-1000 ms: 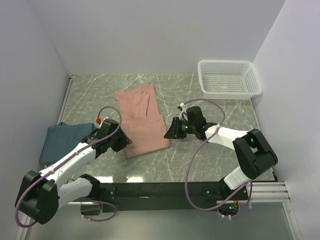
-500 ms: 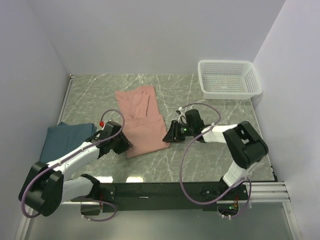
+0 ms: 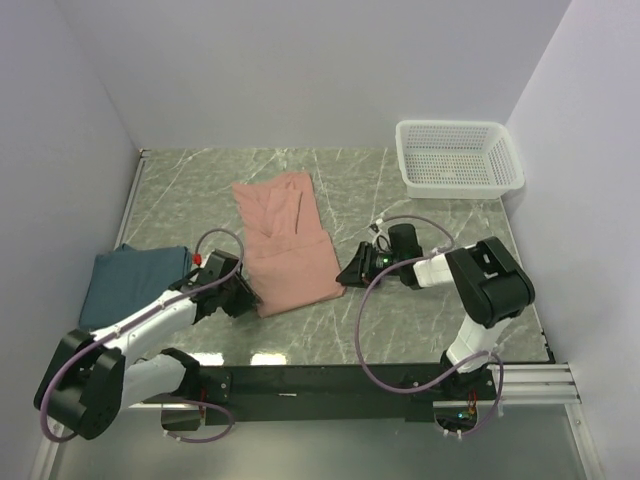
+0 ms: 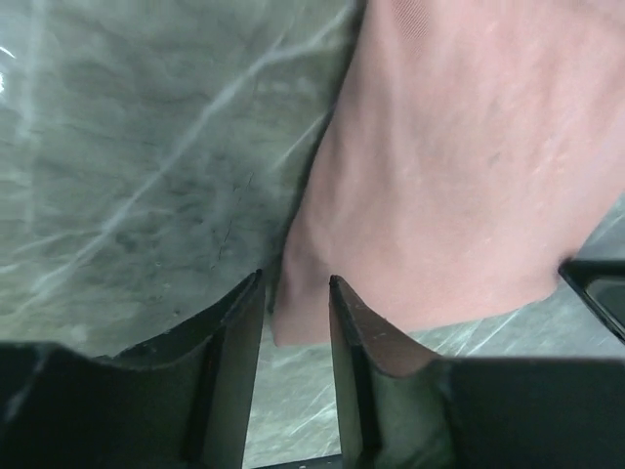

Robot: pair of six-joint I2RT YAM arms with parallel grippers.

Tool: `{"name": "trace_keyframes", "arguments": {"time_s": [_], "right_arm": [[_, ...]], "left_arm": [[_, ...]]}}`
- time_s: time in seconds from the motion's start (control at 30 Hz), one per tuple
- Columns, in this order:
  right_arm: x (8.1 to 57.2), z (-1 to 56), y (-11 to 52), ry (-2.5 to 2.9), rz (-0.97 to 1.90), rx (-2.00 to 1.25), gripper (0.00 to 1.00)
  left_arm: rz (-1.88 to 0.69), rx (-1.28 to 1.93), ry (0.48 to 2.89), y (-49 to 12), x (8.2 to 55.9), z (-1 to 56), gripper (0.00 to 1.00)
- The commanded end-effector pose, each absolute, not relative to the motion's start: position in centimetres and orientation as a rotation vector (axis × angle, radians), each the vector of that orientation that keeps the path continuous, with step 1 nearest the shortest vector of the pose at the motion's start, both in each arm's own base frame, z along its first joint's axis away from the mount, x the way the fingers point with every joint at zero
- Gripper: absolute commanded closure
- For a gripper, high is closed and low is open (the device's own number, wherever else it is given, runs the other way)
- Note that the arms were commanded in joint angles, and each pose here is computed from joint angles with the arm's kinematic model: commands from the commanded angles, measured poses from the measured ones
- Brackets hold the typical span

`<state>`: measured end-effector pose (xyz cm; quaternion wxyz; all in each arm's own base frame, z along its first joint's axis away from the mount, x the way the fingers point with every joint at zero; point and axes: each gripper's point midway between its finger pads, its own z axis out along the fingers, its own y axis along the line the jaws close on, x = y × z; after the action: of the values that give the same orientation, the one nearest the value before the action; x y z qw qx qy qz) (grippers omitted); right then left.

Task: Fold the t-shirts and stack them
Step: Fold the tshirt

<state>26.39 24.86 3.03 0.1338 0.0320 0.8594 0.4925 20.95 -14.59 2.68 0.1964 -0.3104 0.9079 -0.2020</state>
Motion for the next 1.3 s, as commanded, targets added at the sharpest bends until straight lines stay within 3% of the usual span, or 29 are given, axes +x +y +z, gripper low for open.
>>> {"name": "trace_keyframes", "arguments": {"time_s": [0.0,0.13,0.27,0.53,0.77,0.9,1.03,1.07,1.17,1.27], "right_arm": [[28.9,6.7,24.8,2.409,1.364,0.039,0.62],[32.9,11.0,26.8,2.309,1.436,-0.011,0.62],[36.0,11.5,28.3,2.301,1.443,-0.021,0.63],[41.2,7.0,30.2,2.346,1.46,0.058,0.65],[41.6,2.4,29.3,2.443,1.4,0.143,0.66],[40.7,4.9,28.5,2.4,1.326,0.027,0.66],[38.6,7.8,27.1,2.37,1.202,-0.06,0.65],[37.5,9.4,27.0,2.367,1.168,-0.092,0.64],[35.7,10.2,25.4,2.386,0.959,-0.119,0.59],[33.3,10.0,24.0,2.425,0.75,-0.121,0.54]], "left_arm": [[-0.528,-0.863,2.414,-13.4,23.6,6.2,0.61],[-0.575,-0.819,2.292,-13.4,27.6,9.3,0.6],[-0.636,-0.761,2.246,-14.4,32.0,11.4,0.62],[-0.545,-0.881,2.361,-12.7,36.5,5.0,0.66],[-0.515,-0.924,2.452,-12.0,36.1,1.6,0.66],[-0.519,-0.84,2.419,-11.9,36.2,4.6,0.58],[-0.367,-0.719,2.382,-10.3,35.1,8.7,0.5],[-0.32,-0.709,2.353,-9.7,35.0,9.7,0.43],[-0.289,-0.611,2.341,-10.2,32.8,12.3,0.35],[-0.168,-0.598,2.357,-9.0,29.7,13.0,0.33]]}}
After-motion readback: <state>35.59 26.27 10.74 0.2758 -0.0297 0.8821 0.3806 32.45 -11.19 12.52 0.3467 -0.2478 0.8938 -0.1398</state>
